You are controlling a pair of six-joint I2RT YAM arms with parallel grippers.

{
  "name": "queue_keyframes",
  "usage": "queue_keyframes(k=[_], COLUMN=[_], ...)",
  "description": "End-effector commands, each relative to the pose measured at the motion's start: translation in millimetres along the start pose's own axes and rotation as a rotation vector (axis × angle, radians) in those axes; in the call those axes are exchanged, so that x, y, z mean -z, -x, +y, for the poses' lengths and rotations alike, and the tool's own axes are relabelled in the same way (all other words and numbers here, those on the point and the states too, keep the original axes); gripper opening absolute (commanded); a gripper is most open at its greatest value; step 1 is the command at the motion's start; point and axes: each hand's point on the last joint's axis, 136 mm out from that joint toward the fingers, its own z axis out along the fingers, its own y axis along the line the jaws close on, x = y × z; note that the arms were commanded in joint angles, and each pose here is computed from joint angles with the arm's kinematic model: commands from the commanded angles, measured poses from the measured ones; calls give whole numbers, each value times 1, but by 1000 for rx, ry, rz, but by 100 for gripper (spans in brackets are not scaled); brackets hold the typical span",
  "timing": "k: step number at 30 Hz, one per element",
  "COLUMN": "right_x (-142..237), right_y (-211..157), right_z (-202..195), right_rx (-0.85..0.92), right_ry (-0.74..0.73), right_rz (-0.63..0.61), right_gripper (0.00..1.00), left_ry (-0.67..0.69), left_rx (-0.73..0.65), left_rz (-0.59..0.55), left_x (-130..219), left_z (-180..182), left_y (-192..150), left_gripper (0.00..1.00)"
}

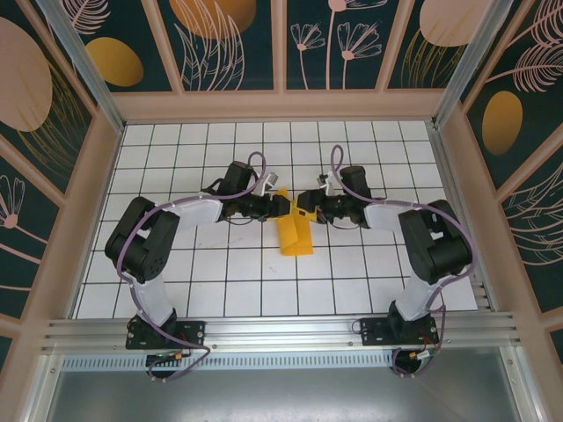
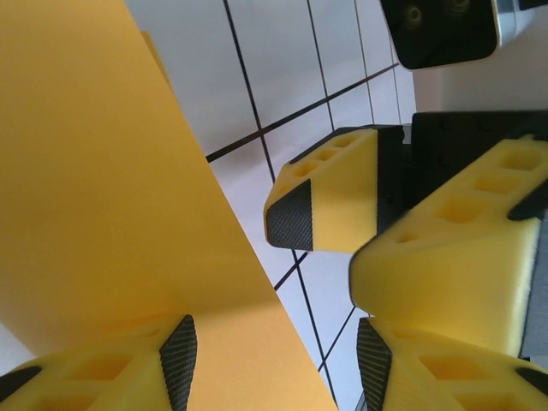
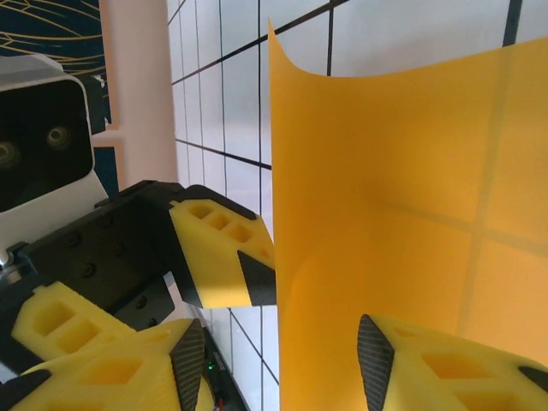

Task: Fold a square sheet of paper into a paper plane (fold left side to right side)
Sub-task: First fold in half a square sheet of paper at the center of the table.

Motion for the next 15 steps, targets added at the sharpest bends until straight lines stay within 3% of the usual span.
queue_keyframes(k=[1,15], right_x=[-10,-25], right_y=[7,12], right_z=[20,9], right_rx=[33,27], right_ry=[76,39], right_rz=[20,63], right_gripper=[51,42], left_ry=[-40,-42], left_rx=[-33,-35], left_rz=[-1,4], left_x=[-3,-4], left_z=[-12,-11], left_y=[5,3], left_gripper=[54,41])
